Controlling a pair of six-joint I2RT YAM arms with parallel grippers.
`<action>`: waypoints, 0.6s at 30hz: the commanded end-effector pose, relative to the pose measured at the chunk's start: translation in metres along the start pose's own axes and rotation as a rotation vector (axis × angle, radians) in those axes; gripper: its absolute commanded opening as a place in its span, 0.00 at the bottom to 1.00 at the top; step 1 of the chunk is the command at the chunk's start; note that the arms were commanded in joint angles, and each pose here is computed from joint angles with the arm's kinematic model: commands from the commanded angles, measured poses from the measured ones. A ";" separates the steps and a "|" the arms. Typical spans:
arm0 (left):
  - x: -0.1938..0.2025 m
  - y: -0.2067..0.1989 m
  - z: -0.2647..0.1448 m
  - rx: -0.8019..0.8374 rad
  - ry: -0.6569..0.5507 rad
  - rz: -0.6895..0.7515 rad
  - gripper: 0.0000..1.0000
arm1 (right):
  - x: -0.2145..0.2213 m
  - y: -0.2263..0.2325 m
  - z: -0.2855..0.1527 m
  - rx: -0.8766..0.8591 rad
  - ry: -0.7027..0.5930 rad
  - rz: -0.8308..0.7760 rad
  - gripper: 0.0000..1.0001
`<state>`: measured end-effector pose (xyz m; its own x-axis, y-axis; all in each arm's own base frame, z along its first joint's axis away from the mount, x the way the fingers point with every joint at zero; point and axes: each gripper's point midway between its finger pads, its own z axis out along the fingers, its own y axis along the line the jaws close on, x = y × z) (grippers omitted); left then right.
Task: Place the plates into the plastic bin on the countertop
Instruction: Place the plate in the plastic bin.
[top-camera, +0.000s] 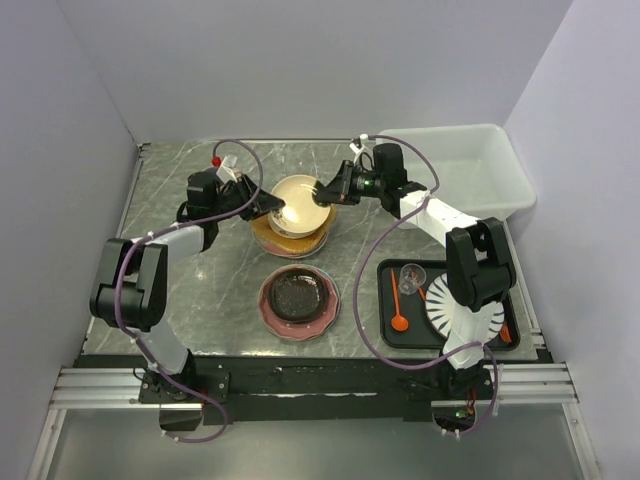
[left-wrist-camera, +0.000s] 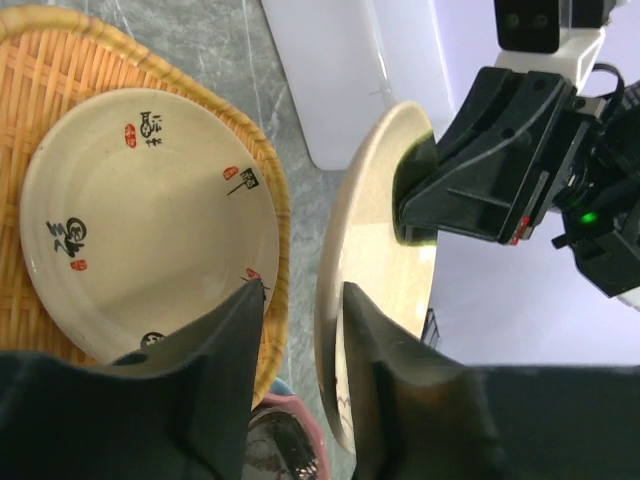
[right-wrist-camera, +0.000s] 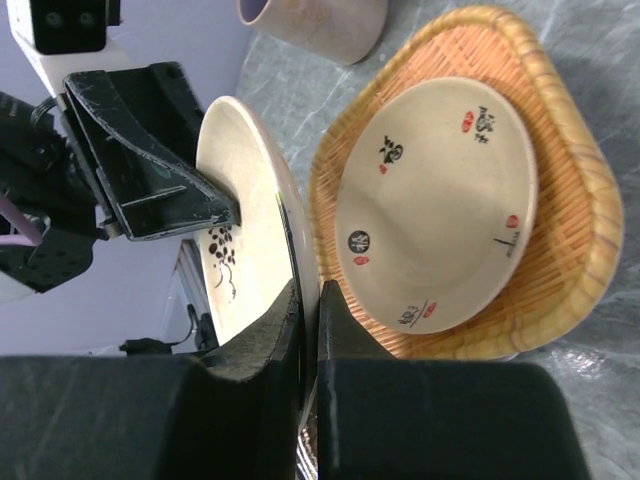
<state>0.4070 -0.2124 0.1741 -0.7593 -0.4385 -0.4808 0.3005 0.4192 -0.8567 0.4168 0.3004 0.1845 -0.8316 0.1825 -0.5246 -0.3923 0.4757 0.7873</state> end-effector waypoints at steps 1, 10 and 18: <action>-0.008 -0.010 -0.005 -0.007 -0.031 0.066 0.48 | -0.010 0.037 -0.009 -0.098 -0.018 -0.051 0.00; -0.014 -0.006 -0.013 -0.081 -0.076 0.102 0.86 | -0.010 0.038 -0.010 -0.091 -0.022 -0.052 0.00; -0.023 -0.014 -0.021 -0.112 -0.113 0.146 0.99 | -0.011 0.036 -0.010 -0.077 -0.026 -0.053 0.00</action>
<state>0.4082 -0.1957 0.1853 -0.6908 -0.4557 -0.5613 0.2910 0.5354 -0.7929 0.4118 0.3039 0.1865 -0.8426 0.1730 -0.5100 -0.3905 0.4559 0.7998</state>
